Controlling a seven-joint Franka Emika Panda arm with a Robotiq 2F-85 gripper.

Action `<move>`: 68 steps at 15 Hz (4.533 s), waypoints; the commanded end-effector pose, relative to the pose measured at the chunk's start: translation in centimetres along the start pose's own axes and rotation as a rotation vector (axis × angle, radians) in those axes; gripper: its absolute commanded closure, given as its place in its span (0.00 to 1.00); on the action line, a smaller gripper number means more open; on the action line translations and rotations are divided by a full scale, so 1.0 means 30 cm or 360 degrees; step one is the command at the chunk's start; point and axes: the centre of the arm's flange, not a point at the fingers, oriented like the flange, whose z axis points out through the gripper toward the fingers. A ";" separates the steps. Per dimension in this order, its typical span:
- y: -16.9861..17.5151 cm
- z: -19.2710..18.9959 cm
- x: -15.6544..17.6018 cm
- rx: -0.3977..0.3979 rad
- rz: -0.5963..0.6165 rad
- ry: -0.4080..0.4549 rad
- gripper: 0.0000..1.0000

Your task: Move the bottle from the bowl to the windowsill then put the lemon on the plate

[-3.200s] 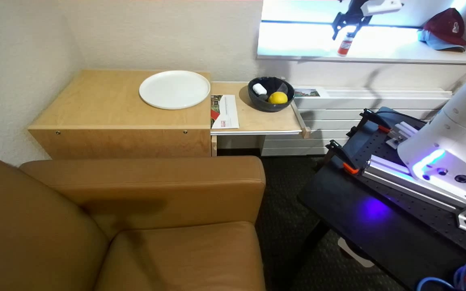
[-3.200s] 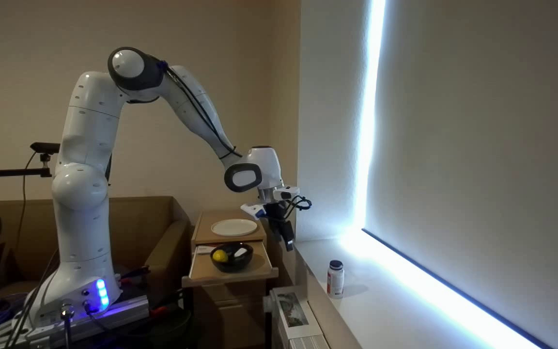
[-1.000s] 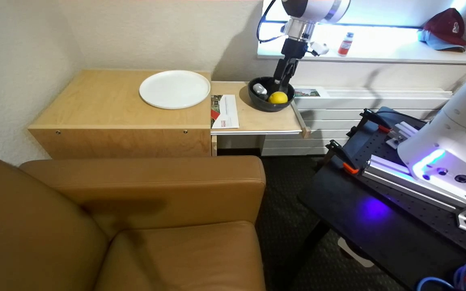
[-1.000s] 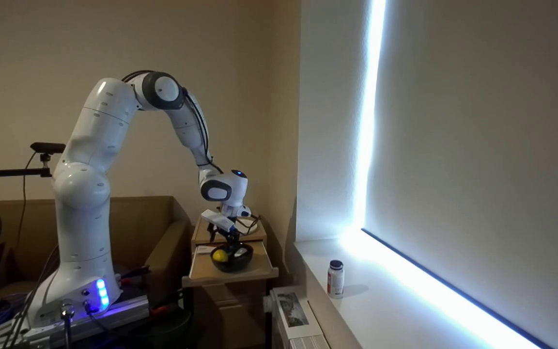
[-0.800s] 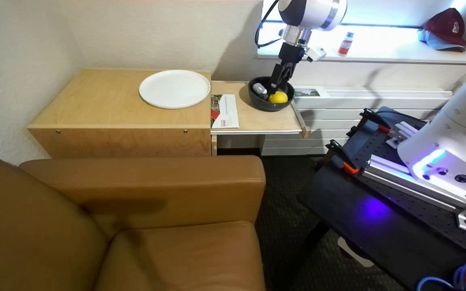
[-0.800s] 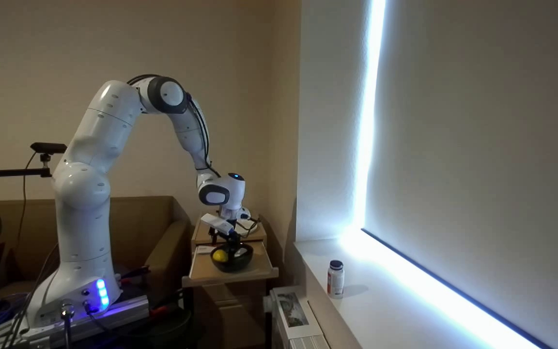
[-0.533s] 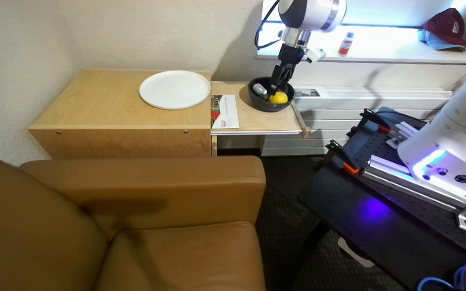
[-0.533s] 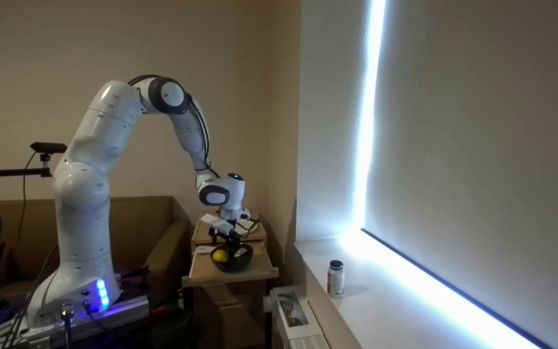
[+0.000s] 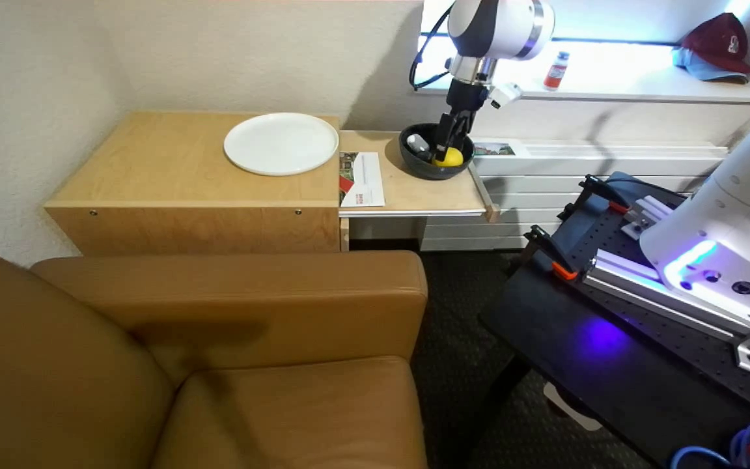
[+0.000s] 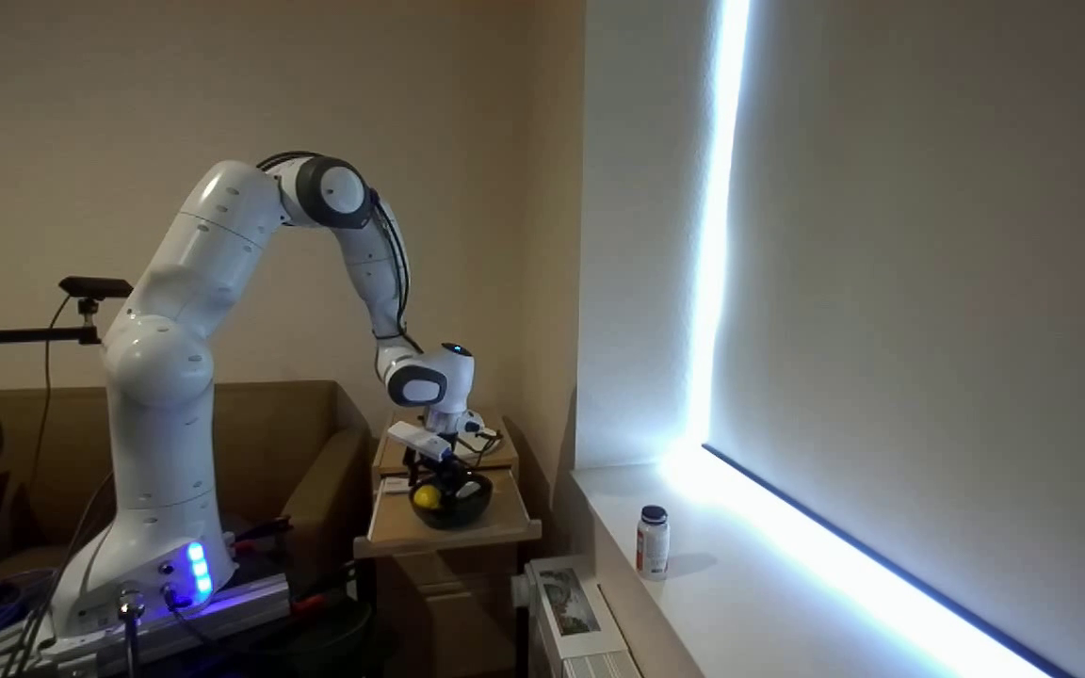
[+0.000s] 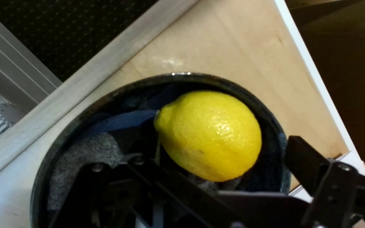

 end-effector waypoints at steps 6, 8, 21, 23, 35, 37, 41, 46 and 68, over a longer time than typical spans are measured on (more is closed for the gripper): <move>0.027 -0.002 -0.002 -0.0014 -0.0005 -0.0001 0.54; 0.030 -0.003 -0.001 -0.0010 0.0000 0.0005 0.56; -0.116 -0.432 0.021 0.0157 -0.0227 0.0439 0.58; -0.205 -0.504 0.078 0.0180 -0.0329 0.0576 0.58; -0.416 -0.490 0.265 0.0097 -0.0497 0.0831 0.58; -0.501 -0.427 0.356 0.0004 -0.0562 0.0860 0.58; -0.624 -0.273 0.483 -0.0069 -0.0643 0.0852 0.58; -0.609 -0.226 0.427 -0.0068 -0.0643 0.0790 0.58; -0.650 -0.304 0.622 -0.0004 -0.0356 0.1034 0.00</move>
